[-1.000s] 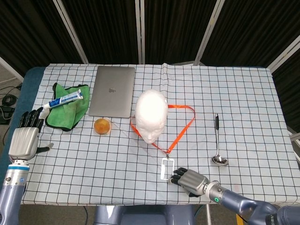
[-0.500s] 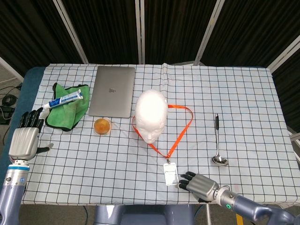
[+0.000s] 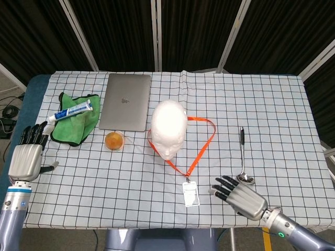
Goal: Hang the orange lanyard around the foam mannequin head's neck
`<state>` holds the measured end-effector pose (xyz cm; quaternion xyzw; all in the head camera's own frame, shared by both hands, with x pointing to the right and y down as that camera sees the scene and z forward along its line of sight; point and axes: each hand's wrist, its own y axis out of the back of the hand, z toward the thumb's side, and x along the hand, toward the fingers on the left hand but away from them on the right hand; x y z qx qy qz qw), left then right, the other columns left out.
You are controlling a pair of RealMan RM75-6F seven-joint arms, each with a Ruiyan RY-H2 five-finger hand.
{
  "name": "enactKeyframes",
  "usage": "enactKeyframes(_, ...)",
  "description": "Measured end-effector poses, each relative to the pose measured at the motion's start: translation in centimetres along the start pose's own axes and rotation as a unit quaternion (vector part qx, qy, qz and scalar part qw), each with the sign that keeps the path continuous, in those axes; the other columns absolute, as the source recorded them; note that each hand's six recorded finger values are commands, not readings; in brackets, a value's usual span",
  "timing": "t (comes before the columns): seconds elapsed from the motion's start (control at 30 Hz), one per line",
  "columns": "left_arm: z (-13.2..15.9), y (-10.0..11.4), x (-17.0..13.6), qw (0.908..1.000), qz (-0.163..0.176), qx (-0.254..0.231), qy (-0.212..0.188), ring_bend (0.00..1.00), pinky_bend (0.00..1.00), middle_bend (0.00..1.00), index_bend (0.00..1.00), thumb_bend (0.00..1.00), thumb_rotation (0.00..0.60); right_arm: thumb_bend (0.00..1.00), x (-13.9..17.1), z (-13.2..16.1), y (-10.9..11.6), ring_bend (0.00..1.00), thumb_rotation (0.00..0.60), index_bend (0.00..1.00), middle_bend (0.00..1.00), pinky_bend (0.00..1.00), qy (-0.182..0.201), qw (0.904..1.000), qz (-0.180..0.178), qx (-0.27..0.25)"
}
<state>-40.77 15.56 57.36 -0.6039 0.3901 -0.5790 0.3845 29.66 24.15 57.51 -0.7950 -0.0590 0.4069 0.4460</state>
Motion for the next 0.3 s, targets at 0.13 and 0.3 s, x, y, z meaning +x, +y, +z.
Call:
enactKeyframes(0.13, -0.3, -0.1, -0.7, 1.0, 0.002, -0.001, -0.008, 0.0, 0.0, 0.0, 0.0, 0.0, 0.6, 0.64, 3.0, -2.5, 0.8, 0.0, 0.6, 0.11, 0.01, 0.0, -0.058, 0.9953, -0.076, 0.017)
enactKeyframes(0.3, -1.0, -0.3, -1.8, 0.9999, 0.002, -0.006, -0.015, 0.0, 0.0, 0.0, 0.0, 0.0, 0.6, 0.14, 8.0, -6.0, 0.4, 0.0, 0.6, 0.0, 0.0, 0.0, -0.167, 0.9721, -0.161, 0.03)
